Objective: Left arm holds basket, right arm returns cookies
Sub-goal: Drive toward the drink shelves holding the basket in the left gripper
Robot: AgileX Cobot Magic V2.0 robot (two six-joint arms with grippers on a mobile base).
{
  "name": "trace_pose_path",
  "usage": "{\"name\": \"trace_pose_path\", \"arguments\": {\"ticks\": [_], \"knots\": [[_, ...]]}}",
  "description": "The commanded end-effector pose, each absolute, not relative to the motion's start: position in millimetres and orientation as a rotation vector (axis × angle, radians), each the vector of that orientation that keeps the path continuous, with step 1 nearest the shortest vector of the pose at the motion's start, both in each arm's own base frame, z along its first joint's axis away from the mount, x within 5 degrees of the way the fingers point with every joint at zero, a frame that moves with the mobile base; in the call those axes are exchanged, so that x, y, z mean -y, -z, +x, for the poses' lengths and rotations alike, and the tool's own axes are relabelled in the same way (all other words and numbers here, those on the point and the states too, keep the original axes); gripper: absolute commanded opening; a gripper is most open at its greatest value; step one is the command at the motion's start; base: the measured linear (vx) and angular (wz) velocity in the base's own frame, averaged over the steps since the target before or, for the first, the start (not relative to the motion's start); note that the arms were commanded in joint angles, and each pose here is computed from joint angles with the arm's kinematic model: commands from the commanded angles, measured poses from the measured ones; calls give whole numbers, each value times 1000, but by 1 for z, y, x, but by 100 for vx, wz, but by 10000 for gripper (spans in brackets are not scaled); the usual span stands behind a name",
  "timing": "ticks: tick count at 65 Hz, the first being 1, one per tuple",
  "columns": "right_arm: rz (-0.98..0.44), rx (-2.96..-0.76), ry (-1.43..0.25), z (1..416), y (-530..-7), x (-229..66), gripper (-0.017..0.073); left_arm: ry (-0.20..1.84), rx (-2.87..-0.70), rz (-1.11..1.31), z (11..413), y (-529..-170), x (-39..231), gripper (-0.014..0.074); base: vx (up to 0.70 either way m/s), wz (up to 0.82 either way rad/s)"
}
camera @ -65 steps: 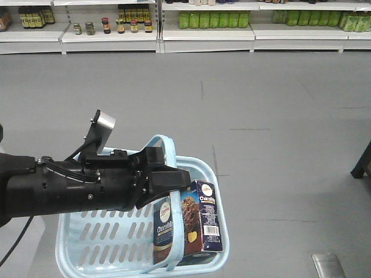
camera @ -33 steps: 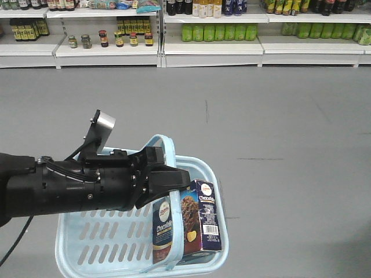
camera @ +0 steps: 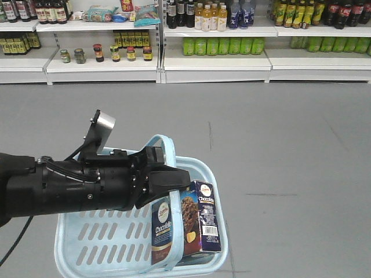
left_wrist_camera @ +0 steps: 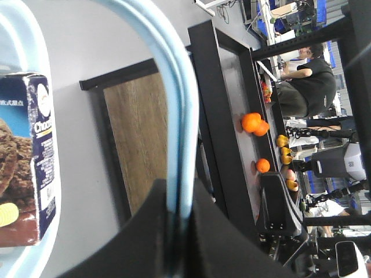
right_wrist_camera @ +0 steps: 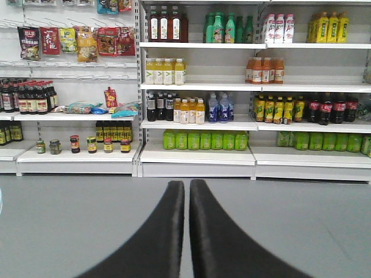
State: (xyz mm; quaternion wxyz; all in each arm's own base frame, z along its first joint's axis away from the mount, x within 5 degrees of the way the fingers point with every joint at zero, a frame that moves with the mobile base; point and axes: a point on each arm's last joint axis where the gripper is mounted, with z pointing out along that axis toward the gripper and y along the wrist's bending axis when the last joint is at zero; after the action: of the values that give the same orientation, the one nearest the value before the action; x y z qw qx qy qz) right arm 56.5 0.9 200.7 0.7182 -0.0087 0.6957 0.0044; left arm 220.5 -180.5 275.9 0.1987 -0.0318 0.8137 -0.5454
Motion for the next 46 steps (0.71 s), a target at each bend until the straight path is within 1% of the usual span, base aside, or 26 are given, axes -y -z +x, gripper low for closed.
{"name": "trace_pose_path", "arguments": {"ticks": [1, 31, 46], "knots": [[-26, -1473, -14, 56, -202, -2, -6, 1662, -2157, -109, 218, -304, 183, -6, 51, -4], [-26, -1473, -14, 56, -202, -2, -6, 1663, -2157, -108, 218, -304, 183, -6, 50, -7], [-26, -1473, -14, 56, -202, -2, -6, 1662, -2157, -109, 218, -304, 183, -6, 50, 2]]}}
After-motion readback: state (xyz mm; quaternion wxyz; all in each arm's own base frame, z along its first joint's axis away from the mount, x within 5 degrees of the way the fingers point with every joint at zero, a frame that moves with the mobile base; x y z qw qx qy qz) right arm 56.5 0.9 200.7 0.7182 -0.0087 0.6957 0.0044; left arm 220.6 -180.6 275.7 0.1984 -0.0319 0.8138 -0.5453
